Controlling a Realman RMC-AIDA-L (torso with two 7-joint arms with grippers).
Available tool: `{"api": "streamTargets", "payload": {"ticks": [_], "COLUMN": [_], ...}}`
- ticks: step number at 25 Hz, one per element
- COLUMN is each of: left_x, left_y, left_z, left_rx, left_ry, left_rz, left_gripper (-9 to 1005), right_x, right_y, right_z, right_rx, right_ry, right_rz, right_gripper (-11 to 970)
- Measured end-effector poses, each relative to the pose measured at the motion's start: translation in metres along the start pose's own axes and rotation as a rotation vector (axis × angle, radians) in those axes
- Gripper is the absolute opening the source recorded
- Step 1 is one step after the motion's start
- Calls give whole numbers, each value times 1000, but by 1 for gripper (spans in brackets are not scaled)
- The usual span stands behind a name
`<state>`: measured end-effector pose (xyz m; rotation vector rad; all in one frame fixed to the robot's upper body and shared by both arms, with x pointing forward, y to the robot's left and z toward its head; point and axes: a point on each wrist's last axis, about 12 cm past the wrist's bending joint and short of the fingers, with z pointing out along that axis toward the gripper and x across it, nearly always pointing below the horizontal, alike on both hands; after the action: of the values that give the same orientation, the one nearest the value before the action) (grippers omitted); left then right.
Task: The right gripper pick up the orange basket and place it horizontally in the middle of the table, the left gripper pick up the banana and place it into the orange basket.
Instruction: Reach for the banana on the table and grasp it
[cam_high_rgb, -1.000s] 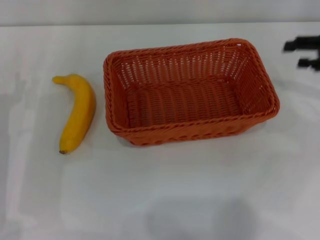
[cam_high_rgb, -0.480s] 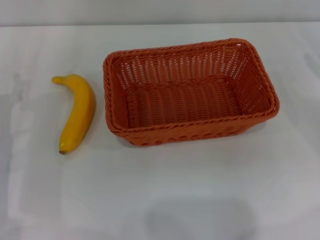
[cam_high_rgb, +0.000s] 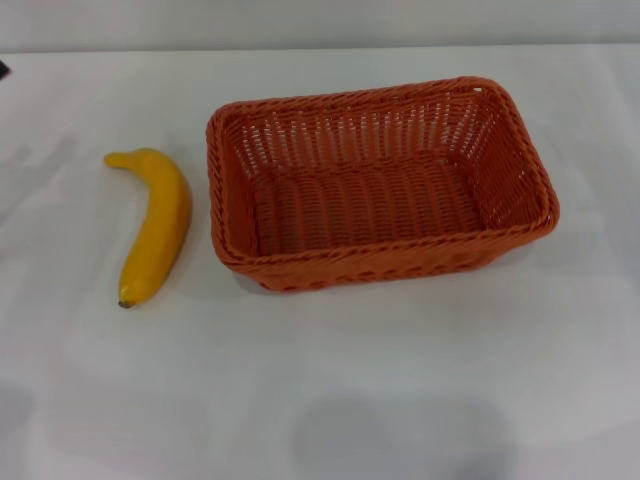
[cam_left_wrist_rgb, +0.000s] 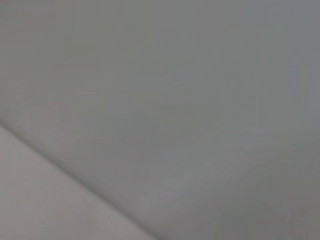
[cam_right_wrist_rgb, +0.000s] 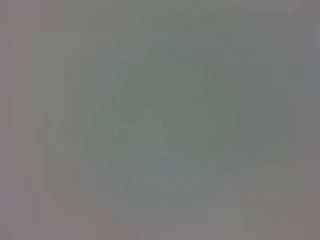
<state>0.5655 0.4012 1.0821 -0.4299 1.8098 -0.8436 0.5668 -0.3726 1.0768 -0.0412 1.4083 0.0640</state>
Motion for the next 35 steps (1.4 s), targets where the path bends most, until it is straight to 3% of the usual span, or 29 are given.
{"api": "streamTargets", "payload": {"ticks": [6, 13, 19, 27, 35], "left_x": [-50, -66, -58, -39, -13], "left_y": [-30, -64, -82, -90, -102], "left_z": [8, 33, 51, 74, 92], "left_rx": [-84, -189, -223, -271, -235], "left_ry": [403, 700, 829, 871, 920], "left_rz": [102, 263, 317, 271, 250], "left_gripper": [885, 885, 885, 885, 884], "right_x": [4, 2, 0, 2, 3], "right_y": [-4, -6, -3, -6, -8], "right_z": [9, 17, 21, 16, 14], "right_rx": [39, 58, 56, 75, 82], "right_ry": [66, 75, 66, 71, 72], "right_rz": [-6, 12, 23, 36, 39], "right_gripper": [714, 711, 710, 710, 710]}}
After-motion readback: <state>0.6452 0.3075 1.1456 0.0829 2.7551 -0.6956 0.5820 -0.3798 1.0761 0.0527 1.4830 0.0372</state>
